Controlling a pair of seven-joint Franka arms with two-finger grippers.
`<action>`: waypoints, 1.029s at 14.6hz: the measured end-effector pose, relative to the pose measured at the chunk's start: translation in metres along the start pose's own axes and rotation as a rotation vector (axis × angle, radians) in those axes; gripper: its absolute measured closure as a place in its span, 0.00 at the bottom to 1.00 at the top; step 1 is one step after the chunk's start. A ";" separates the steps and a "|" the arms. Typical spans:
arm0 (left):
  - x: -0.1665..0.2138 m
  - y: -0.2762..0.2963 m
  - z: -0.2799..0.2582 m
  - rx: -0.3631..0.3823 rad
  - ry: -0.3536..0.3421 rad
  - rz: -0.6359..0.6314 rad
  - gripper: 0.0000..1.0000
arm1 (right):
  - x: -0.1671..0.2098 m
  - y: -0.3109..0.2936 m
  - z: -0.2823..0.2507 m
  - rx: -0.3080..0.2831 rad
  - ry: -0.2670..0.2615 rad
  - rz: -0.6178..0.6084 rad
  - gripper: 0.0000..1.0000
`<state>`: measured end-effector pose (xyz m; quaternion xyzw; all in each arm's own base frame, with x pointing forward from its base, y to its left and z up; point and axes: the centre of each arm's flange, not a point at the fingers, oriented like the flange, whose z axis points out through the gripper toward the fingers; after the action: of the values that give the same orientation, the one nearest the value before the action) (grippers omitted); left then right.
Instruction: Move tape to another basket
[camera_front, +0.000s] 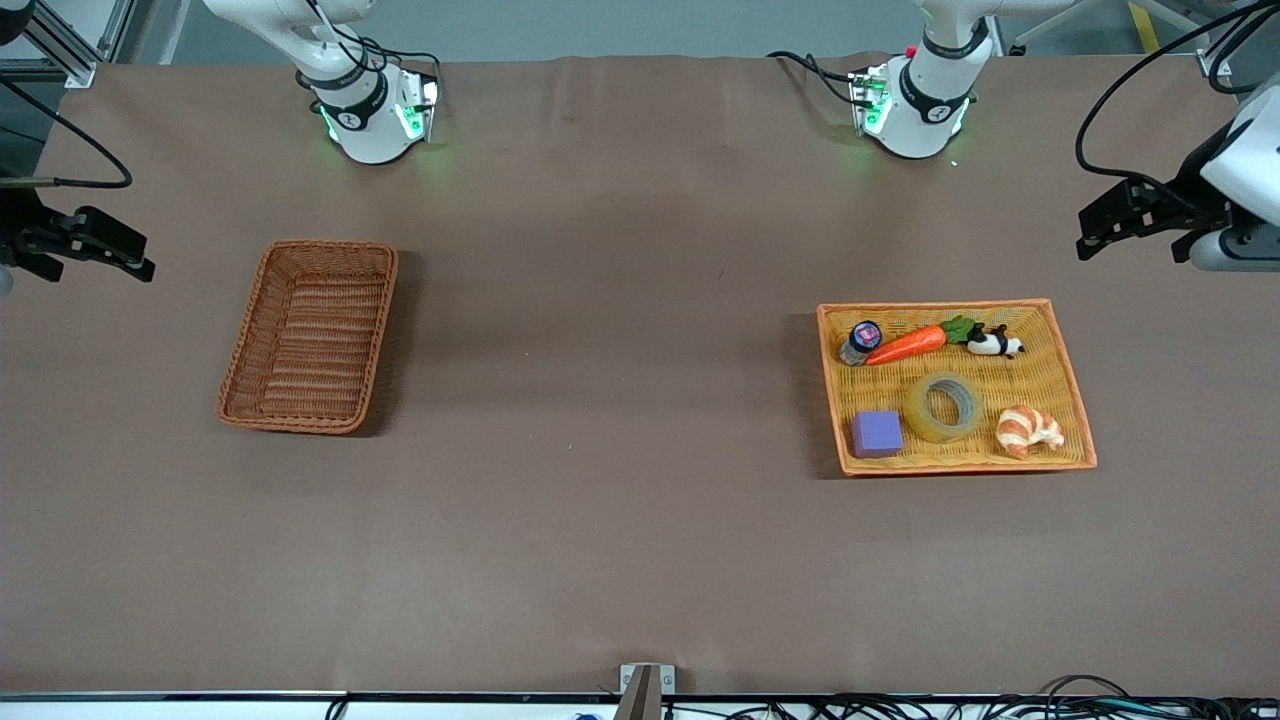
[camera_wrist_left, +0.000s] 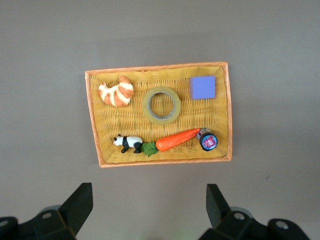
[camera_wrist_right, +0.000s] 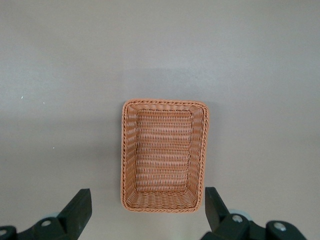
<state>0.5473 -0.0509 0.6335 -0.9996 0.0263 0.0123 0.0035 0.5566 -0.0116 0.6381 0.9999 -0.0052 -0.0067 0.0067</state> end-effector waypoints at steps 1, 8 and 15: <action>0.004 -0.002 0.012 0.002 -0.012 -0.001 0.00 | 0.000 0.000 0.000 0.000 0.000 0.000 0.00; 0.048 -0.025 0.135 0.006 -0.072 -0.034 0.00 | 0.000 0.001 0.000 0.000 0.000 0.002 0.00; 0.065 -0.036 0.269 0.008 -0.055 -0.049 0.00 | 0.000 0.002 0.000 0.000 0.000 0.004 0.00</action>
<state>0.6071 -0.0163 0.3634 -0.9992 0.0016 0.0397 0.0085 0.5565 -0.0136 0.6381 0.9999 -0.0070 -0.0068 0.0067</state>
